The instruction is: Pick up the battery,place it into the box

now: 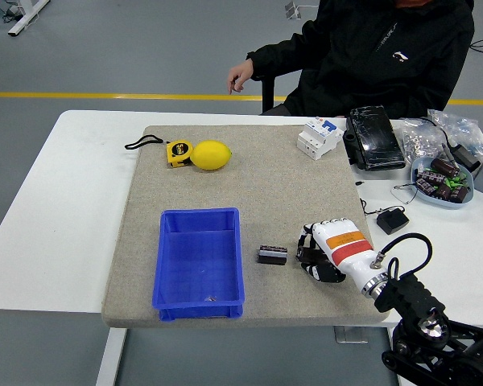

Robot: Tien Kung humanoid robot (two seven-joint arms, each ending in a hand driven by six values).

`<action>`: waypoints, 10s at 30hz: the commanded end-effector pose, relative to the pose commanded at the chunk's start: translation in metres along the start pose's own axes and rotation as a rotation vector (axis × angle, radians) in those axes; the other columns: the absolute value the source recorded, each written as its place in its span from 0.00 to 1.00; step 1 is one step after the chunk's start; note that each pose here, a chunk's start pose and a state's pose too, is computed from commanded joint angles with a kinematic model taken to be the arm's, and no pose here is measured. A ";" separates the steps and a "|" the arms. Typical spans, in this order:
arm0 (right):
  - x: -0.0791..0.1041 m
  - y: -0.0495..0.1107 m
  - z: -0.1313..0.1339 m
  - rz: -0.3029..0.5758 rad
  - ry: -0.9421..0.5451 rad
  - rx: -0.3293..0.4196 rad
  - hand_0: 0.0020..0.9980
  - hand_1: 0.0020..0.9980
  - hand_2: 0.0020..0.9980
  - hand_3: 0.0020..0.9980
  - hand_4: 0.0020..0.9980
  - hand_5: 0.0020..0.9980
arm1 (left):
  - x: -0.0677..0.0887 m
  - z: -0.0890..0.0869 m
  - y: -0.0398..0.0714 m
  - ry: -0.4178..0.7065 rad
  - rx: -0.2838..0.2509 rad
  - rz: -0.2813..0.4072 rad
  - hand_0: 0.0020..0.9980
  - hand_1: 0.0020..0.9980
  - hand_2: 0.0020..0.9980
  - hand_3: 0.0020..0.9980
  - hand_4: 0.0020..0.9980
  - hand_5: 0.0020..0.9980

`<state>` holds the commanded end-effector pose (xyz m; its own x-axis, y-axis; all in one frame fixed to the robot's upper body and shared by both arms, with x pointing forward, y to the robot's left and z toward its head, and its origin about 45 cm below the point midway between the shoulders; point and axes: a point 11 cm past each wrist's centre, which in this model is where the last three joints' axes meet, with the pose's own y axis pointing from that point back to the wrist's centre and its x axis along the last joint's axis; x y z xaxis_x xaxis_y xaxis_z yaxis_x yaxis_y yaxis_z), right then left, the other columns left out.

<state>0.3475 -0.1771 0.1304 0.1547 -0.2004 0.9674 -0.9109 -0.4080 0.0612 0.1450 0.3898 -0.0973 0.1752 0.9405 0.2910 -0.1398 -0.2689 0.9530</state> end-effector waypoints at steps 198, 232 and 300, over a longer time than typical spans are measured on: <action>0.005 -0.040 -0.031 -0.125 0.030 0.024 0.14 0.28 0.39 0.47 0.81 0.11 | 0.006 -0.003 0.000 -0.021 0.014 0.006 0.73 0.69 0.65 0.58 0.63 0.55; -0.003 -0.041 -0.027 -0.217 0.039 0.005 0.28 0.41 0.48 0.50 0.75 0.22 | 0.007 -0.003 0.000 -0.016 0.014 0.006 0.73 0.69 0.65 0.58 0.63 0.54; 0.004 -0.046 -0.030 -0.160 -0.001 0.022 0.17 0.36 0.43 0.48 0.80 0.21 | 0.005 0.001 0.001 -0.007 0.007 0.002 0.73 0.69 0.65 0.58 0.63 0.55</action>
<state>0.3784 -0.1330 0.1389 0.2971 -0.1321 0.9457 -0.8663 -0.4538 0.2088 0.1472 0.3938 -0.0952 0.1819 0.9383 0.2940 -0.1335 -0.2727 0.9528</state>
